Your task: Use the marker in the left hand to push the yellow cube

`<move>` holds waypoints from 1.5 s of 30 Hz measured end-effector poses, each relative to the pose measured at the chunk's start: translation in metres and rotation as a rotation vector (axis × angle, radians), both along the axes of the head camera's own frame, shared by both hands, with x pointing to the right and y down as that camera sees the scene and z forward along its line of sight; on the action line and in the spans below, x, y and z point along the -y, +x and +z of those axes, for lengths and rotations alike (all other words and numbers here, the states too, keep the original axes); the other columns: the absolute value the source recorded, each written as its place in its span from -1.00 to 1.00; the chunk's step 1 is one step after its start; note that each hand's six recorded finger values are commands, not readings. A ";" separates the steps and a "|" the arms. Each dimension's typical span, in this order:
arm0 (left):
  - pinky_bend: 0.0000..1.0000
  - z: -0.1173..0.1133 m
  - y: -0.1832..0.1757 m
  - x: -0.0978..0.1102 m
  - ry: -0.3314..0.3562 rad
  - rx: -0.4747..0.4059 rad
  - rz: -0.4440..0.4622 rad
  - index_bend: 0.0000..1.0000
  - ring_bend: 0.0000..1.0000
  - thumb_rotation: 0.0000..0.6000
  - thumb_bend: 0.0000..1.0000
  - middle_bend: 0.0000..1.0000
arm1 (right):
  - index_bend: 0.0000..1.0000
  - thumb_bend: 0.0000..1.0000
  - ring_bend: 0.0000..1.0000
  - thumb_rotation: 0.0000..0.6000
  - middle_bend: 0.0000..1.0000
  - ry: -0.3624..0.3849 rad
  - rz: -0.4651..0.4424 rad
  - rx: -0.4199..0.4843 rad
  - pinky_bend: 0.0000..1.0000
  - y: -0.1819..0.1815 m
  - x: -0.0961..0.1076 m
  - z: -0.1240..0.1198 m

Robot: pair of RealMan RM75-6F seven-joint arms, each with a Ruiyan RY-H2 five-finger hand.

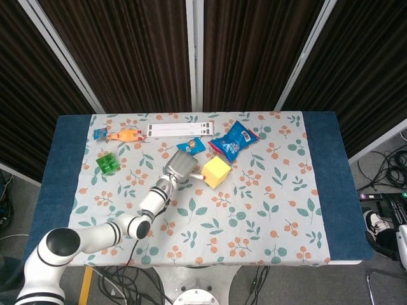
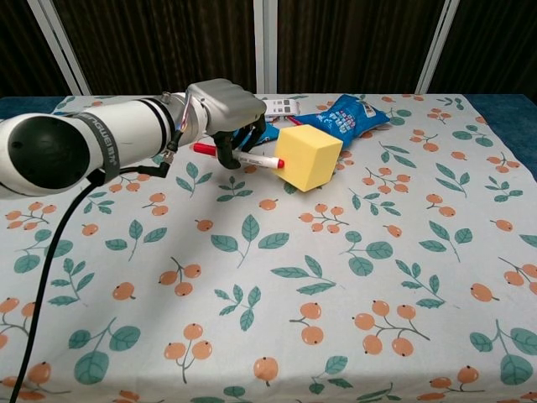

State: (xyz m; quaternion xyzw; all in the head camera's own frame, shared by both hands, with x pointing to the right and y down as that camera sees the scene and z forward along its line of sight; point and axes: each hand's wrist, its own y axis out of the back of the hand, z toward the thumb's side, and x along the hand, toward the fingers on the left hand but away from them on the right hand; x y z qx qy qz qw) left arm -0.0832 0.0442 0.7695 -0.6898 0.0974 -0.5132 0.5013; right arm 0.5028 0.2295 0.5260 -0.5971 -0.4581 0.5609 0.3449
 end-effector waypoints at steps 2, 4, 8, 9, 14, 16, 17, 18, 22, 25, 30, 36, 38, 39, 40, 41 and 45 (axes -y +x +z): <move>0.16 0.000 -0.002 0.000 0.000 0.000 -0.007 0.41 0.07 1.00 -0.28 0.43 | -1.00 -0.60 -1.00 0.82 -0.80 0.001 0.000 0.000 -1.00 0.000 0.000 0.000; 0.16 0.000 -0.008 0.000 -0.002 -0.001 -0.020 0.41 0.07 1.00 -0.28 0.43 | -1.00 -0.60 -1.00 0.82 -0.80 0.002 -0.002 0.001 -1.00 0.000 0.000 0.000; 0.16 0.000 -0.028 0.000 -0.004 0.000 -0.055 0.41 0.07 1.00 -0.28 0.43 | -1.00 -0.60 -1.00 0.82 -0.80 0.003 -0.007 0.006 -1.00 -0.002 0.000 0.000; 0.16 -0.001 -0.035 0.000 -0.003 0.001 -0.068 0.41 0.07 1.00 -0.28 0.42 | -1.00 -0.60 -1.00 0.82 -0.80 0.003 -0.010 0.007 -1.00 -0.002 0.001 0.000; 0.16 -0.005 -0.067 -0.005 0.001 -0.011 -0.127 0.40 0.07 1.00 -0.28 0.42 | -1.00 -0.60 -1.00 0.82 -0.80 0.009 -0.022 0.016 -1.00 -0.005 0.002 0.000; 0.16 -0.007 -0.084 -0.009 0.008 -0.013 -0.148 0.39 0.06 1.00 -0.28 0.40 | -1.00 -0.60 -1.00 0.82 -0.80 0.009 -0.021 0.016 -1.00 -0.005 0.001 0.000; 0.16 -0.008 -0.092 -0.012 0.009 -0.013 -0.157 0.39 0.06 1.00 -0.29 0.40 | -1.00 -0.60 -1.00 0.82 -0.80 0.009 -0.021 0.017 -1.00 -0.005 0.001 0.000; 0.16 -0.010 -0.101 -0.016 0.009 -0.013 -0.168 0.38 0.06 1.00 -0.29 0.39 | -1.00 -0.60 -1.00 0.82 -0.80 0.009 -0.023 0.018 -1.00 -0.005 0.001 0.000; 0.16 -0.012 -0.130 -0.035 -0.001 0.001 -0.189 0.33 0.05 1.00 -0.29 0.34 | -1.00 -0.60 -1.00 0.82 -0.80 0.010 -0.031 0.024 -1.00 -0.007 0.002 0.001; 0.15 -0.015 -0.148 -0.049 -0.007 0.010 -0.208 0.29 0.05 1.00 -0.29 0.33 | -1.00 -0.60 -1.00 0.82 -0.80 0.010 -0.037 0.026 -1.00 -0.009 0.003 0.001; 0.06 -0.014 -0.166 -0.072 -0.051 0.033 -0.228 0.02 -0.03 1.00 -0.30 0.18 | -1.00 -0.60 -1.00 0.82 -0.80 0.011 -0.048 0.031 -1.00 -0.012 0.005 0.002; -0.05 -0.016 -0.164 -0.080 -0.083 0.026 -0.254 -0.32 -0.27 1.00 -0.35 -0.12 | -1.00 -0.60 -1.00 0.82 -0.80 0.016 -0.051 0.030 -1.00 -0.014 0.004 0.000; -0.08 -0.020 -0.165 -0.079 -0.077 0.020 -0.264 -0.37 -0.31 1.00 -0.35 -0.18 | -1.00 -0.60 -1.00 0.82 -0.80 0.017 -0.047 0.028 -1.00 -0.013 0.004 -0.001; -0.09 -0.023 -0.168 -0.077 -0.068 0.015 -0.274 -0.38 -0.31 1.00 -0.35 -0.19 | -1.00 -0.60 -1.00 0.82 -0.80 0.018 -0.043 0.026 -1.00 -0.012 0.004 -0.001; -0.09 -0.026 -0.170 -0.076 -0.059 0.011 -0.285 -0.38 -0.31 1.00 -0.35 -0.19 | -1.00 -0.60 -1.00 0.81 -0.80 0.018 -0.040 0.026 -1.00 -0.011 0.003 -0.001; -0.11 -0.029 -0.173 -0.074 -0.048 0.006 -0.297 -0.38 -0.31 1.00 -0.35 -0.19 | -1.00 -0.60 -1.00 0.81 -0.80 0.017 -0.036 0.025 -1.00 -0.010 0.003 -0.001; -0.21 -0.048 -0.195 -0.066 0.017 -0.050 -0.388 -0.38 -0.33 1.00 -0.37 -0.19 | -1.00 -0.60 -1.00 0.83 -0.81 0.008 -0.014 0.020 -1.00 -0.004 0.002 0.000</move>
